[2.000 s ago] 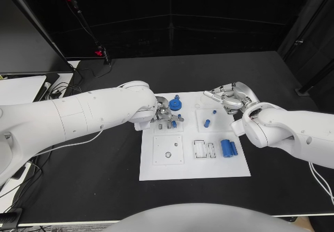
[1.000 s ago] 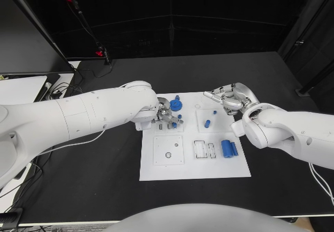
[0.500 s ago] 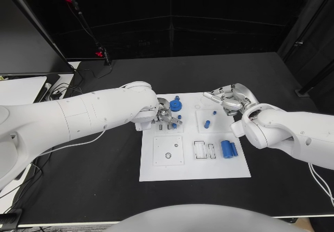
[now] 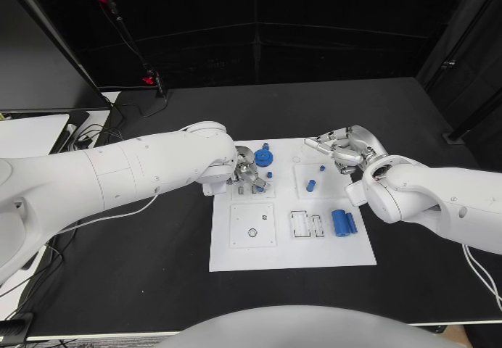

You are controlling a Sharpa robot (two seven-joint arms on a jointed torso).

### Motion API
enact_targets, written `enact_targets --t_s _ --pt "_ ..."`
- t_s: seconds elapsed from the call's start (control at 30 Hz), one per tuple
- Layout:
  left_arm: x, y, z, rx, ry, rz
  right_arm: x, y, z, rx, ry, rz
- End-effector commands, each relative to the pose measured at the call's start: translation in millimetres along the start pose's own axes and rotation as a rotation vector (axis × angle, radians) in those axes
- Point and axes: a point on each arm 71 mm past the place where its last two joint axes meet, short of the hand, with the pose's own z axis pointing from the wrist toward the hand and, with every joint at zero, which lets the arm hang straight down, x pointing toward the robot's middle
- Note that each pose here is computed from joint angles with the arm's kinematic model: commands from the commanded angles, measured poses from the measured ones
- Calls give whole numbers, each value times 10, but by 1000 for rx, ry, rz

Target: Assemble the parts on the task board

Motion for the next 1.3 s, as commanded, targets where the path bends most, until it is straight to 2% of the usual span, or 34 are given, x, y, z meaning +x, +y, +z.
enact_targets --t_s 0.03,0.5,0.77,0.93,1.17,1.3 --pt "-7 1 -5 18 3 5 -3 5 -3 -1 -4 -2" --pt "-18 51 -25 29 -5 -4 -13 -38 -4 15 -3 -4" --pt "-25 78 -64 71 -37 -26 -21 -47 -11 17 -5 -5" --pt "-40 144 -102 79 -43 -34 -41 -60 -9 21 -11 -7" --pt "-97 273 -198 41 -48 -38 -52 -67 -8 23 -15 -8" --pt "-122 307 -230 38 -56 -42 -49 -67 -4 23 -15 -8"
